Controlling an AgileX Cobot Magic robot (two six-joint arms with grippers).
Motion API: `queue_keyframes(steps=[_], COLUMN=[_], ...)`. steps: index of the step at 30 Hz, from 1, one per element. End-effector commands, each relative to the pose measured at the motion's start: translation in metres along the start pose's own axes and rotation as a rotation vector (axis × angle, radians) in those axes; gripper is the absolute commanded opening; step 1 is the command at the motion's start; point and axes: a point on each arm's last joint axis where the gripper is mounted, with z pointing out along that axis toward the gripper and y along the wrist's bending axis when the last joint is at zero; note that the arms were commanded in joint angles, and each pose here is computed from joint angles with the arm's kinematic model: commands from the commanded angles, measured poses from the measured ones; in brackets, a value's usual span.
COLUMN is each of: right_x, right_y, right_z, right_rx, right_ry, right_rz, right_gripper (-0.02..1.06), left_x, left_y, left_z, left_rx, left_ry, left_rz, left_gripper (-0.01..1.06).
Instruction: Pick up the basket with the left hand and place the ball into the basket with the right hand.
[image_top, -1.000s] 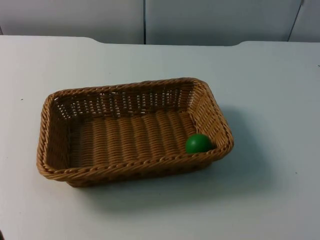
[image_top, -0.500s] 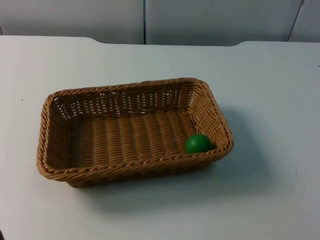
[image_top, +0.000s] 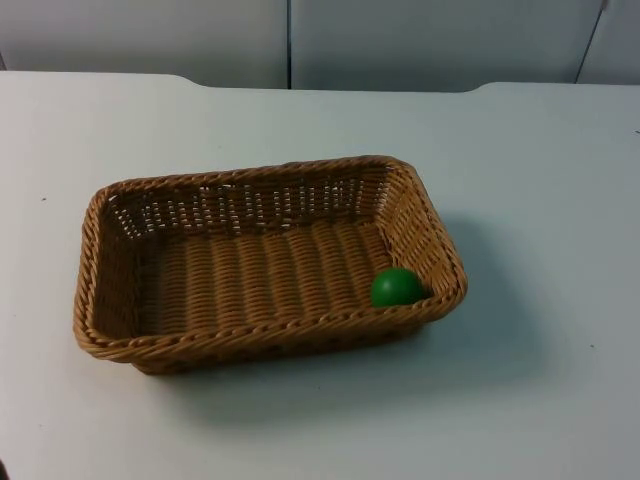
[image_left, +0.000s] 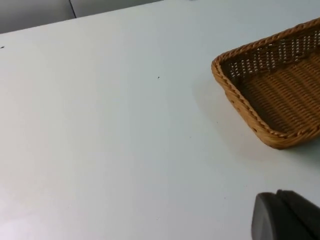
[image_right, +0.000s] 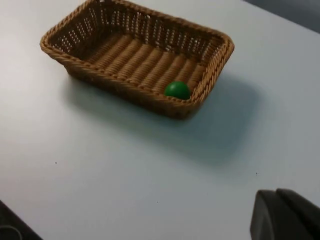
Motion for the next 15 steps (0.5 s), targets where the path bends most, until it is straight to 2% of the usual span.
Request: queue_keyframes(steps=[1, 4, 11, 15], right_x=[0.0066, 0.0126, 0.0125, 0.0125], right_y=[0.0016, 0.0023, 0.003, 0.003], right_z=[-0.0019, -0.0017, -0.0018, -0.0017], right_rx=[0.003, 0.007, -0.004, 0.0], right_ry=[-0.04, -0.048, -0.049, -0.049], right_rz=[0.018, 0.052, 0.056, 0.059], right_gripper=[0.0, 0.0, 0.0, 0.0], left_x=[0.0029, 0.0048, 0.0046, 0.0017], left_y=[0.0001, -0.0004, -0.0002, -0.0002], left_z=[0.0026, 0.0058, 0.0057, 0.0077], left_rx=[-0.005, -0.002, -0.004, -0.006], left_ry=[0.012, 0.022, 0.021, -0.019], left_rz=[0.006, 0.007, 0.007, 0.008], left_gripper=[0.0, 0.0, 0.0, 0.0])
